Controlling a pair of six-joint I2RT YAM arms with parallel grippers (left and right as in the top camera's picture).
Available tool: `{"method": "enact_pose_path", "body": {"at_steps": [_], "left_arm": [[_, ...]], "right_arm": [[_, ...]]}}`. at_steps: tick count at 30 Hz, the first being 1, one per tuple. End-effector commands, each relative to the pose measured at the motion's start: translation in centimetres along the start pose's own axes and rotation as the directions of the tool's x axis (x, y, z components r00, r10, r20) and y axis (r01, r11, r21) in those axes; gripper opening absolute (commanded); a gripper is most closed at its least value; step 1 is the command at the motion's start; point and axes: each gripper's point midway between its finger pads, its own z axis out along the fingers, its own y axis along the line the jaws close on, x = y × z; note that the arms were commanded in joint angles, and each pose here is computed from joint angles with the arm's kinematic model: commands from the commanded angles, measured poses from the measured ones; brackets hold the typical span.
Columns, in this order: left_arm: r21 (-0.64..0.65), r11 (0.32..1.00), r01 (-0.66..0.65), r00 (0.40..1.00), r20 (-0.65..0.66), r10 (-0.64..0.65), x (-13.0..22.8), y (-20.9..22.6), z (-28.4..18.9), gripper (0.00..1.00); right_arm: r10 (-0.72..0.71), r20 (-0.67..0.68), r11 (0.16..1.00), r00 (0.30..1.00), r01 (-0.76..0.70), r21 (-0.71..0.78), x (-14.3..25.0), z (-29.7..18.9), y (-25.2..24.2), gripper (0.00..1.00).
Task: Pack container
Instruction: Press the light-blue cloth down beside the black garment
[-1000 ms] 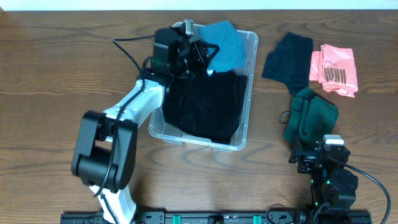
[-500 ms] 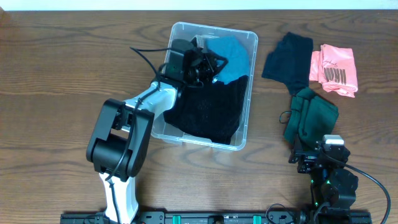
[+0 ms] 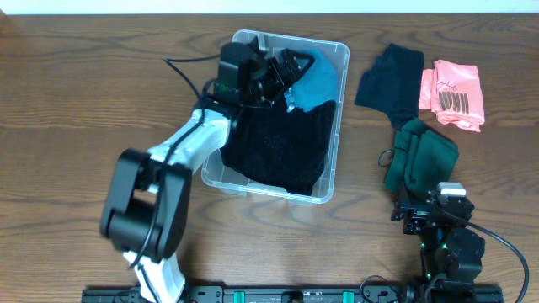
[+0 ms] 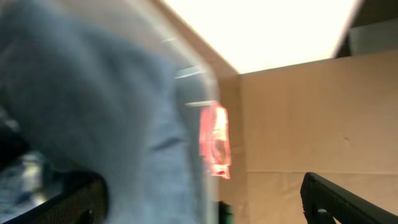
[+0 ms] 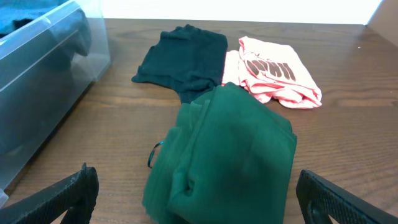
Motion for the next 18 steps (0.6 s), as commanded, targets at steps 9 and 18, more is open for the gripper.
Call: {"method": "enact_pose_path", "body": {"at_steps": [9,18], "left_arm": [[-0.183,0.958,-0.222,0.966,0.089,0.241,-1.6,-0.3,-2.6,0.42],[-0.506,0.702,-0.501,0.829,-0.046,0.558,0.4,4.0,-2.6,0.36]], "right_arm": [[0.016,0.0,1.0,1.0,-0.016,0.002,0.1,0.0,-0.1,0.99],[0.016,0.0,1.0,1.0,-0.016,0.002,0.1,0.0,-0.1,0.99]]}}
